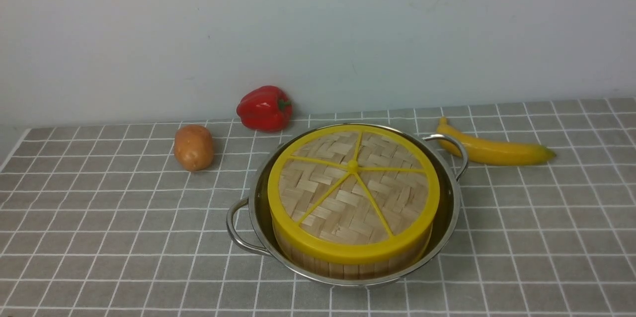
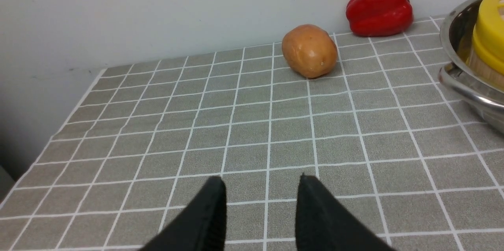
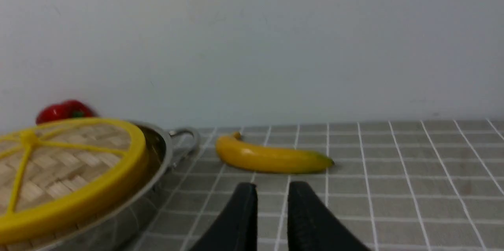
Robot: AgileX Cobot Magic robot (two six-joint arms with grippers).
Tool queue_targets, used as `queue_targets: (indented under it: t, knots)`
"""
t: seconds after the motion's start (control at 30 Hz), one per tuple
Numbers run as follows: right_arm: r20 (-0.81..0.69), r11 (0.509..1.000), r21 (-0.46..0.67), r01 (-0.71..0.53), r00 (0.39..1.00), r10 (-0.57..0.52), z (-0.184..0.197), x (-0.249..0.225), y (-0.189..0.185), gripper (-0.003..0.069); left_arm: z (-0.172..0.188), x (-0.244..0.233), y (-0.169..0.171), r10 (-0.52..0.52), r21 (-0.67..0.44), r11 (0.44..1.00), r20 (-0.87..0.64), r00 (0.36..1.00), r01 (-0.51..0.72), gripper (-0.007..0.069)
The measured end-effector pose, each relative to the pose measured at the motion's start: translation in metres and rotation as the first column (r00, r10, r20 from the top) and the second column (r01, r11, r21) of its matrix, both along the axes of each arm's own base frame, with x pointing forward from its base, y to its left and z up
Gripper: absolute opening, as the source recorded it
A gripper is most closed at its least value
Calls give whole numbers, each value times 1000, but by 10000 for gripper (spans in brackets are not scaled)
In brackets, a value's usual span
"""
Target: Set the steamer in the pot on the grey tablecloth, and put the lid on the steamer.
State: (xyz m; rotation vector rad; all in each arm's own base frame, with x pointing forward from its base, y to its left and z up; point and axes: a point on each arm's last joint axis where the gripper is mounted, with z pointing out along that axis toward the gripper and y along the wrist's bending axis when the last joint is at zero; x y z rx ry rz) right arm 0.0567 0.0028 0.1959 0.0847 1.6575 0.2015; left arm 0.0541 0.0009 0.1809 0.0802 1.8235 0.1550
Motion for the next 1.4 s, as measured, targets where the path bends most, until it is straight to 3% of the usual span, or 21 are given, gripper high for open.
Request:
queue_targets:
  t: [0.13, 0.37, 0.63, 1.1, 1.4]
  knots:
    - [-75, 999, -29, 23, 997, -25, -7, -1, -3, 150, 0, 0, 0, 0, 0, 1000, 0, 1000, 0, 243]
    - [-80, 993, -117, 5, 997, -14, -8, 0, -2, 174, 0, 0, 0, 0, 0, 1000, 0, 1000, 0, 243]
    - [-80, 991, -135, -2, 997, -9, -8, 0, -2, 197, 0, 0, 0, 0, 0, 1000, 0, 1000, 0, 243]
    - [-70, 992, -123, -5, 998, -3, -7, 0, -1, 232, 0, 0, 0, 0, 0, 1000, 0, 1000, 0, 243]
    - [-79, 1000, -12, -15, 997, 14, -7, 0, 1, 239, 0, 0, 0, 0, 0, 1000, 0, 1000, 0, 243]
